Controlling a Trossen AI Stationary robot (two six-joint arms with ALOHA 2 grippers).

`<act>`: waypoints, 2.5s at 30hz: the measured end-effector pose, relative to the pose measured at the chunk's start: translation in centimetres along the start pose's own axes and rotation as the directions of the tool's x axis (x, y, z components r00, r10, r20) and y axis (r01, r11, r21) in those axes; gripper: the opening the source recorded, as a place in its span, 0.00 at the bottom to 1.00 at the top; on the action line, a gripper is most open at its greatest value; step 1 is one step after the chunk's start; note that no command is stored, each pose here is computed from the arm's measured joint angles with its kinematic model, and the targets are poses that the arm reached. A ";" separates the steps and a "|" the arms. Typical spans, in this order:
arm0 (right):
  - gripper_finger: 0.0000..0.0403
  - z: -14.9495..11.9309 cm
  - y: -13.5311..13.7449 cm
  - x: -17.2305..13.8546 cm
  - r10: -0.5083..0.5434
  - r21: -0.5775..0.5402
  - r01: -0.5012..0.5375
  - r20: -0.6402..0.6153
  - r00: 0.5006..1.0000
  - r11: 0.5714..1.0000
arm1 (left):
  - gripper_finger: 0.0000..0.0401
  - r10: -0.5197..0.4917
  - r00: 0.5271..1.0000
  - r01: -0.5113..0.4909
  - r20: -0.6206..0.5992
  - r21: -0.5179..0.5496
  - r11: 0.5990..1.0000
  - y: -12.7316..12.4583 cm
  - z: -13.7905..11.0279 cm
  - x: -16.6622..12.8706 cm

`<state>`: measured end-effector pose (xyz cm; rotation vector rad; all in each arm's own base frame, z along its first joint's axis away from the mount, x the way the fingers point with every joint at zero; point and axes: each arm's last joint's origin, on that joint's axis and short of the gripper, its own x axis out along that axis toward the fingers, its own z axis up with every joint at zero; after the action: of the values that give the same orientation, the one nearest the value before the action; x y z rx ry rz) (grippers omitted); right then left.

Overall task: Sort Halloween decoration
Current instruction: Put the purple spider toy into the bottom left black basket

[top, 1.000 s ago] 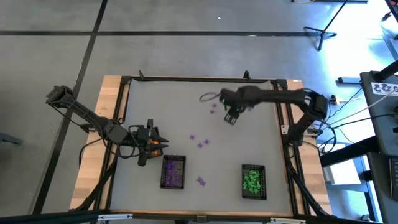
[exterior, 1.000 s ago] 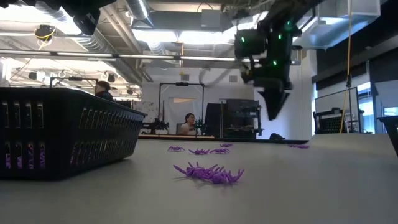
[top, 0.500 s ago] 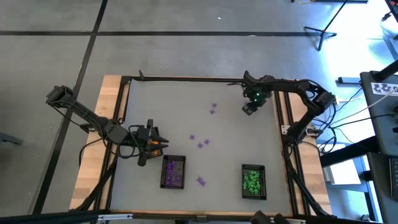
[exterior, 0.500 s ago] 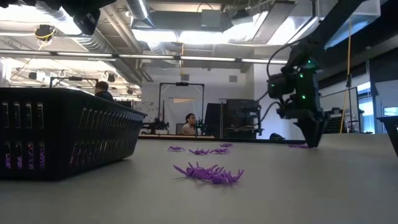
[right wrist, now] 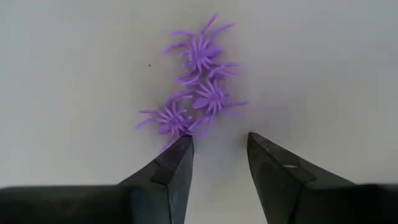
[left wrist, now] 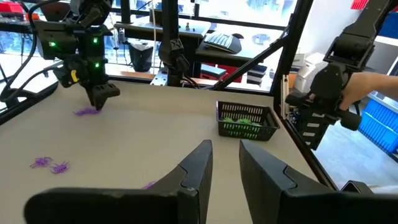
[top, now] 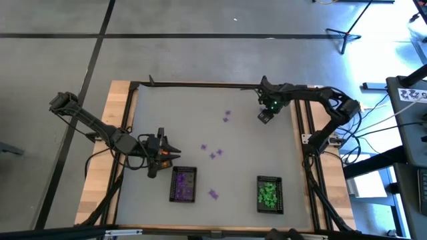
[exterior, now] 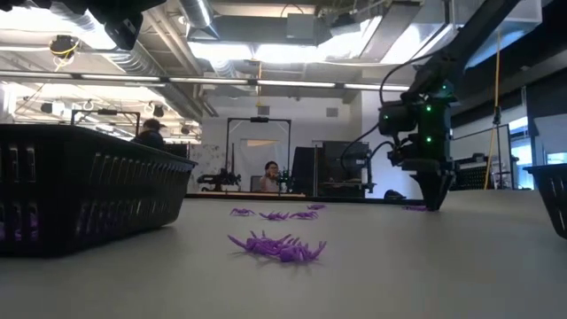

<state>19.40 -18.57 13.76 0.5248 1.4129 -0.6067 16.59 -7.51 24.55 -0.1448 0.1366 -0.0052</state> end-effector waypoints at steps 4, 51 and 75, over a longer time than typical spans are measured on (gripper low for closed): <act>0.39 0.0 0.8 0.0 -0.007 -0.003 0.007 -0.003 1.000 1.000 | 0.19 0.000 1.000 0.000 0.000 0.000 1.000 0.0 0.0 0.0; 0.09 -0.5 3.0 0.9 0.010 -0.008 -0.010 0.038 0.999 1.000 | 0.19 0.000 1.000 0.000 0.000 0.000 1.000 0.0 0.0 0.0; 0.00 -0.8 19.4 -10.1 0.642 -0.537 -0.408 0.374 0.669 0.738 | 0.19 0.000 1.000 0.000 0.000 0.000 1.000 0.0 0.0 0.0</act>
<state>31.20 -2.84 23.40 0.3609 0.7333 0.0584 16.59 -7.51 24.55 -0.1447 0.1368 -0.0054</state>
